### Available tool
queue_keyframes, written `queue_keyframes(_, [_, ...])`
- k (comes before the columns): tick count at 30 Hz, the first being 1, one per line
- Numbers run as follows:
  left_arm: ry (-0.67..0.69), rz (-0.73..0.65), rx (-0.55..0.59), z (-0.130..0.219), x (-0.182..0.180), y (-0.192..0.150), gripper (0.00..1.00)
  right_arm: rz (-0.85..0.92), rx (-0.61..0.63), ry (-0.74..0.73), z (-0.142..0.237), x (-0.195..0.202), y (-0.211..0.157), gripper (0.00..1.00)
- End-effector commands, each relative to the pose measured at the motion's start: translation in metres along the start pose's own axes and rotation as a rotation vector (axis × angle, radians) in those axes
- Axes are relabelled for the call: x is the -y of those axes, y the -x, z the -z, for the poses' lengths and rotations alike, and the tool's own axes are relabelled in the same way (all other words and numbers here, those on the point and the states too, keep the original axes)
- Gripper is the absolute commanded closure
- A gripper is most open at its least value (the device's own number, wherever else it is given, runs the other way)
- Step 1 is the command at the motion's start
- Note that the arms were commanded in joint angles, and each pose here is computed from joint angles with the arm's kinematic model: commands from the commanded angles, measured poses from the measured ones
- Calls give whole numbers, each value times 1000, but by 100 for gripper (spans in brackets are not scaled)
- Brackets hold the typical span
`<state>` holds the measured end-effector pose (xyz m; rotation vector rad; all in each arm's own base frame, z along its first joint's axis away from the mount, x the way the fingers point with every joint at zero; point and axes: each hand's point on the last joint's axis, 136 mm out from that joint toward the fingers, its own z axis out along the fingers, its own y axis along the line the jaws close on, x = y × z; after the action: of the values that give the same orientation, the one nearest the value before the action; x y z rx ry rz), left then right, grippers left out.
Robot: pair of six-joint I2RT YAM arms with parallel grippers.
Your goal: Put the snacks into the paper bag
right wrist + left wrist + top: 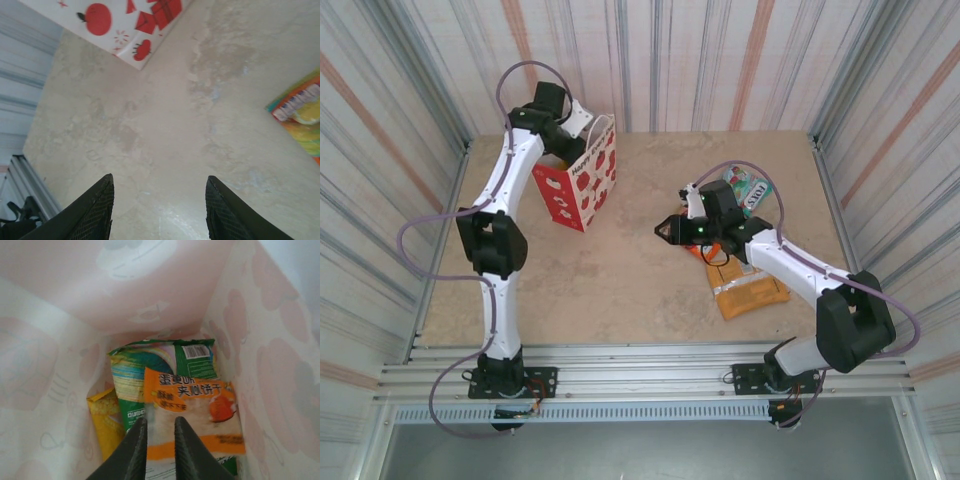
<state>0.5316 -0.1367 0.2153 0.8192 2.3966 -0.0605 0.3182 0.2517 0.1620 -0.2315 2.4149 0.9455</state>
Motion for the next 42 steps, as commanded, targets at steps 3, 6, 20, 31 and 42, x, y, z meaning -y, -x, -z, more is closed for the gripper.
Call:
queue_keyframes(3, [21, -19, 11, 18, 0, 7, 72, -97, -22, -148, 13, 34, 5, 49])
queue_keyframes(6, [27, -20, 49, 35, 4, 18, 65, -161, -38, -198, 23, 55, 4, 49])
queue_keyframes(20, [98, -29, 339, 194, 49, 57, 50, -694, -87, -517, 129, 185, -59, 36])
queue_keyframes(31, [-27, -48, 396, 226, 131, 5, 51, -809, -116, -715, 159, 245, -100, 30])
queue_keyframes(42, [-139, -21, 352, 218, 173, -54, 52, -746, -295, -648, 98, 230, -121, 31])
